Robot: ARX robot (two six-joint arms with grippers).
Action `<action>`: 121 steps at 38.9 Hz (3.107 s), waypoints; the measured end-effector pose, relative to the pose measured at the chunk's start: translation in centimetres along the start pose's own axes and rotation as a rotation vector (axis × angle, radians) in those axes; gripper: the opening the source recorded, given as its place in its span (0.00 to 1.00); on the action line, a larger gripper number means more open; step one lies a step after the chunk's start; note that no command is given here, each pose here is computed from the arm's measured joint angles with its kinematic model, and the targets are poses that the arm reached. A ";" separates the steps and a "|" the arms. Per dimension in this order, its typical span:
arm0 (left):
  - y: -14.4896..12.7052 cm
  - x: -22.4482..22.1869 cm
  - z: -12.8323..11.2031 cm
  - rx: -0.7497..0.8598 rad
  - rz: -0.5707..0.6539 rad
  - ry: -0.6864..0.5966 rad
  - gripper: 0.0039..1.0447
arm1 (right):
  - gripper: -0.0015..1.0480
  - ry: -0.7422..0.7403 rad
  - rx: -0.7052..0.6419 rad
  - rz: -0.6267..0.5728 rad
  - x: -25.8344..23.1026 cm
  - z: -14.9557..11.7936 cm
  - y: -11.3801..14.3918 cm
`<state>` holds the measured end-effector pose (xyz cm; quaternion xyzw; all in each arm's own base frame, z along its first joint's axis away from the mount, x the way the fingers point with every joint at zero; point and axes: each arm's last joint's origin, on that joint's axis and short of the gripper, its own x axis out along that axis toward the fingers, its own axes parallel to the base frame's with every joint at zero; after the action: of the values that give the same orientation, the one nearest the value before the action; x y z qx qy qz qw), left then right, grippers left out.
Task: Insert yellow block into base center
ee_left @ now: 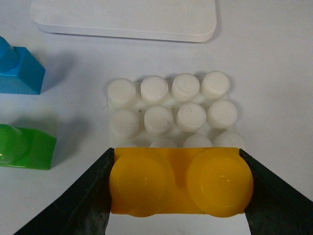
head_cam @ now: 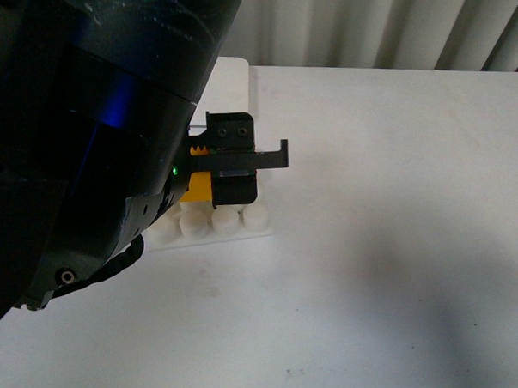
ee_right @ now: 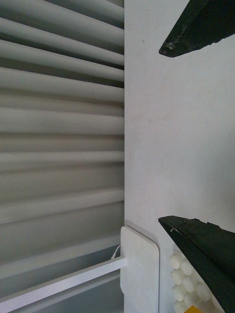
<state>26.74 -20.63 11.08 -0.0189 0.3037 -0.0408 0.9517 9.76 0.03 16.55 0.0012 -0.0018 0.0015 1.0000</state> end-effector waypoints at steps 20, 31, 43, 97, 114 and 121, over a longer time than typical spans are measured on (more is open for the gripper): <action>-0.5 2.3 -0.3 -0.003 0.007 0.018 0.62 | 0.91 0.000 0.000 0.000 0.0 0.0 0.0; -0.8 3.0 -0.7 0.006 0.001 0.036 0.62 | 0.91 0.000 0.000 0.000 0.0 0.0 0.0; -1.1 3.7 -0.8 0.008 -0.004 0.042 0.62 | 0.91 0.000 0.000 0.000 0.0 0.0 0.0; -1.6 4.9 -1.3 -0.012 0.006 0.060 0.62 | 0.91 0.000 0.000 0.000 0.0 0.0 0.0; -1.7 5.5 -2.0 -0.003 0.012 0.076 0.62 | 0.91 0.000 0.000 0.000 0.0 0.0 0.0; -1.7 5.5 -2.0 -0.004 0.012 0.073 0.62 | 0.91 0.000 0.000 0.000 0.0 0.0 0.0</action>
<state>29.88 -22.80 6.38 -0.0174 0.3386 -0.0351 0.9401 9.76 0.02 16.55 0.0012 -0.0018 0.0013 1.0000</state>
